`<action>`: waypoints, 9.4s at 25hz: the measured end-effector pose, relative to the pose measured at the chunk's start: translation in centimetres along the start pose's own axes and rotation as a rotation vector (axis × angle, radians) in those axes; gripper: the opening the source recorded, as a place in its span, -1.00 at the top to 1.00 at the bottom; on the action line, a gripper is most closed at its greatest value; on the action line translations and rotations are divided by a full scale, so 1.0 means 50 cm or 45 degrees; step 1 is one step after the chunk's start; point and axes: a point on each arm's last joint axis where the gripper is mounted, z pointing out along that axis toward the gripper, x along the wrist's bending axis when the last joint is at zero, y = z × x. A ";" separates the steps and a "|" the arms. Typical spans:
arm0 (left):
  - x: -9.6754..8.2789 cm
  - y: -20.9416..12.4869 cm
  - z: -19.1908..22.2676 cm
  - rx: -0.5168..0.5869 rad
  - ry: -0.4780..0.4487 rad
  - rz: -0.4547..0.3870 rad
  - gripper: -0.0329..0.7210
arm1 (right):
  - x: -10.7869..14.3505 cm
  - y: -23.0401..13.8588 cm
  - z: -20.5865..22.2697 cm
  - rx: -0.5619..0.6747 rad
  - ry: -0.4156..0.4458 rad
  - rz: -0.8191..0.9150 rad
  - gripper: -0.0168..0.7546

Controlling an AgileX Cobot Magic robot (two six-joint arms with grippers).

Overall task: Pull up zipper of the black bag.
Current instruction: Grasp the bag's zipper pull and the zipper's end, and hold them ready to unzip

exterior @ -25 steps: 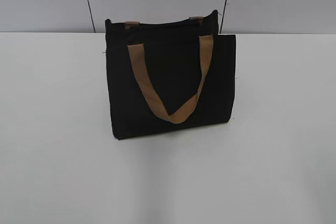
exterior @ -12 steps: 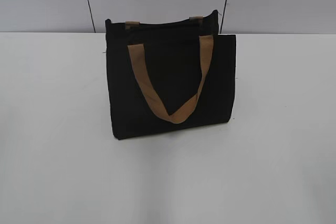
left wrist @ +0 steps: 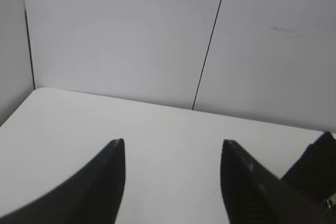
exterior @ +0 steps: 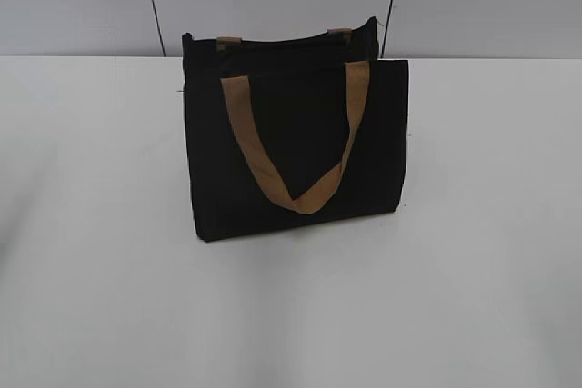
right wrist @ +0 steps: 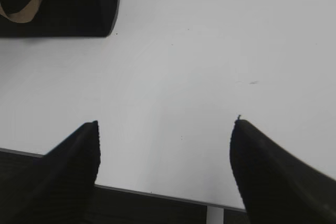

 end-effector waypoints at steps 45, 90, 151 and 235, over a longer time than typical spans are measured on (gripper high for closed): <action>-0.163 -0.381 0.412 0.350 -1.072 0.305 -0.11 | 0.000 0.000 0.000 0.000 0.000 0.002 -0.56; -0.165 -0.107 0.362 0.064 -0.915 0.262 0.89 | 0.002 0.000 0.000 -0.003 0.013 0.007 -0.56; -0.199 -0.083 0.368 0.217 -0.894 -0.074 0.89 | 0.360 0.362 0.702 0.174 1.167 -0.224 -0.12; -0.141 -0.145 0.387 0.604 -0.400 0.179 0.89 | 0.267 0.402 0.704 0.344 1.190 0.407 1.00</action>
